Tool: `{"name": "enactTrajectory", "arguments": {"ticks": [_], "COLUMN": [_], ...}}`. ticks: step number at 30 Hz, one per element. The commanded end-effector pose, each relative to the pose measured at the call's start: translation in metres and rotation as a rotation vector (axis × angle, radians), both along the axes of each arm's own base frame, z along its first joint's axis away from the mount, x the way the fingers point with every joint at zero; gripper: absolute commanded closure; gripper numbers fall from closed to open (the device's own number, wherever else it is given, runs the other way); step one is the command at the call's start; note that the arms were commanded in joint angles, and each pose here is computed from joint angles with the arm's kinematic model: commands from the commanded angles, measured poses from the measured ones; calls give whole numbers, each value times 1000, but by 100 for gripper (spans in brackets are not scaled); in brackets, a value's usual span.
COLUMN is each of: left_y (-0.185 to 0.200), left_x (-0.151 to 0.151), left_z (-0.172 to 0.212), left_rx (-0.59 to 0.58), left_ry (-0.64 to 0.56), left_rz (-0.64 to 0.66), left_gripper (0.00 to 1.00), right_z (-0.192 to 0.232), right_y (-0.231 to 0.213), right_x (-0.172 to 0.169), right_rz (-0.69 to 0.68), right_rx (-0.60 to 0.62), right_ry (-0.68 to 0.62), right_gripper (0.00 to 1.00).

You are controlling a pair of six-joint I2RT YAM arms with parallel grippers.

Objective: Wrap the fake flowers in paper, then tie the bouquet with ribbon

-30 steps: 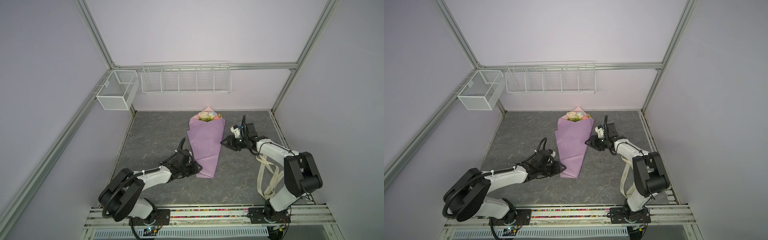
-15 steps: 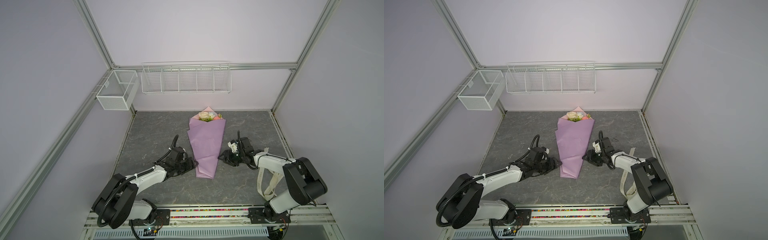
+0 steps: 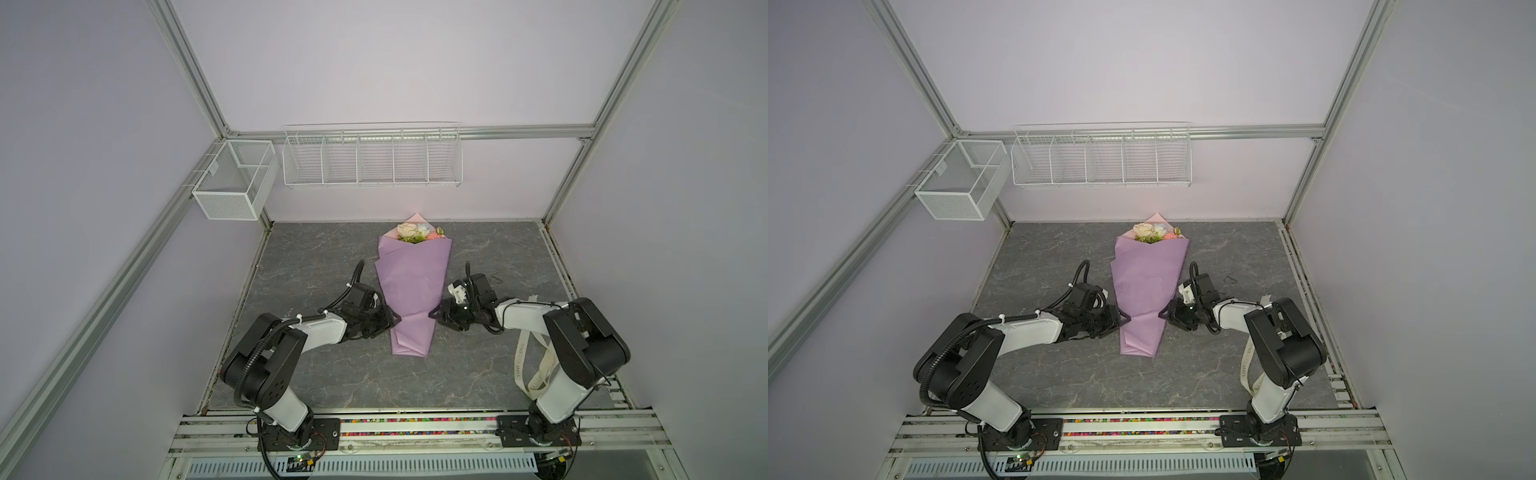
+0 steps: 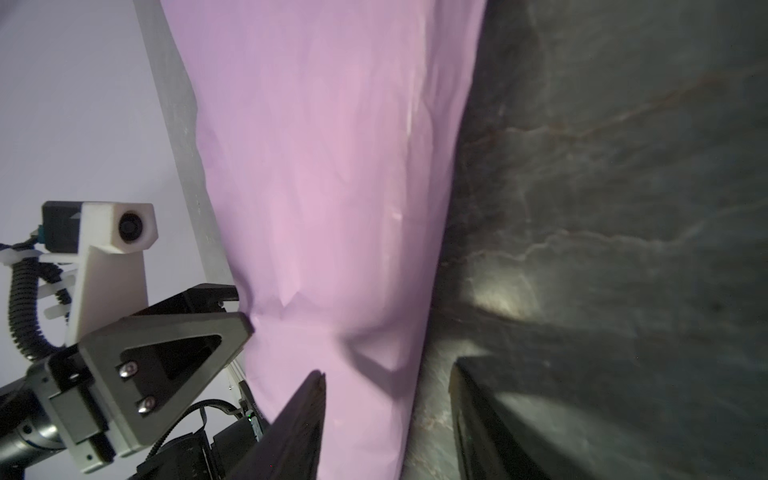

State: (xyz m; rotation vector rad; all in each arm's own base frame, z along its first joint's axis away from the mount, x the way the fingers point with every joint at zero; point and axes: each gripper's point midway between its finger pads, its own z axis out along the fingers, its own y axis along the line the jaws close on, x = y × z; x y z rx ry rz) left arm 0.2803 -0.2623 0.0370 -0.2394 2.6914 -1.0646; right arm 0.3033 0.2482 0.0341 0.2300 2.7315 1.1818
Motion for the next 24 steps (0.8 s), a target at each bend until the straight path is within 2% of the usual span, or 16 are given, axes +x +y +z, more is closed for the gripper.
{"name": "enactTrajectory", "arguments": {"ticks": [1,4,9,13,24], "left_y": [0,-3,-6,-6,-2], "left_x": [3,7,19,30,67], "left_z": [-13,-20,-29,-35,-42], "left_rx": [17,18,21,30,13], "left_ry": [26,33,49,54,60], "left_rz": [-4,0,13,32,72], "left_gripper": [56,70,82,83,88], "right_z": [-14,-22,-32,-37,-46], "right_y": [0,0,2,3,2], "right_x": [2,7,21,40,76], "right_rz": [-17,-25,-33,-50,-63], "right_rx": [-25,-39,-44,-49,-41], "right_ry": [29,40,52,53,61], "right_gripper": [57,67,78,83,87]}}
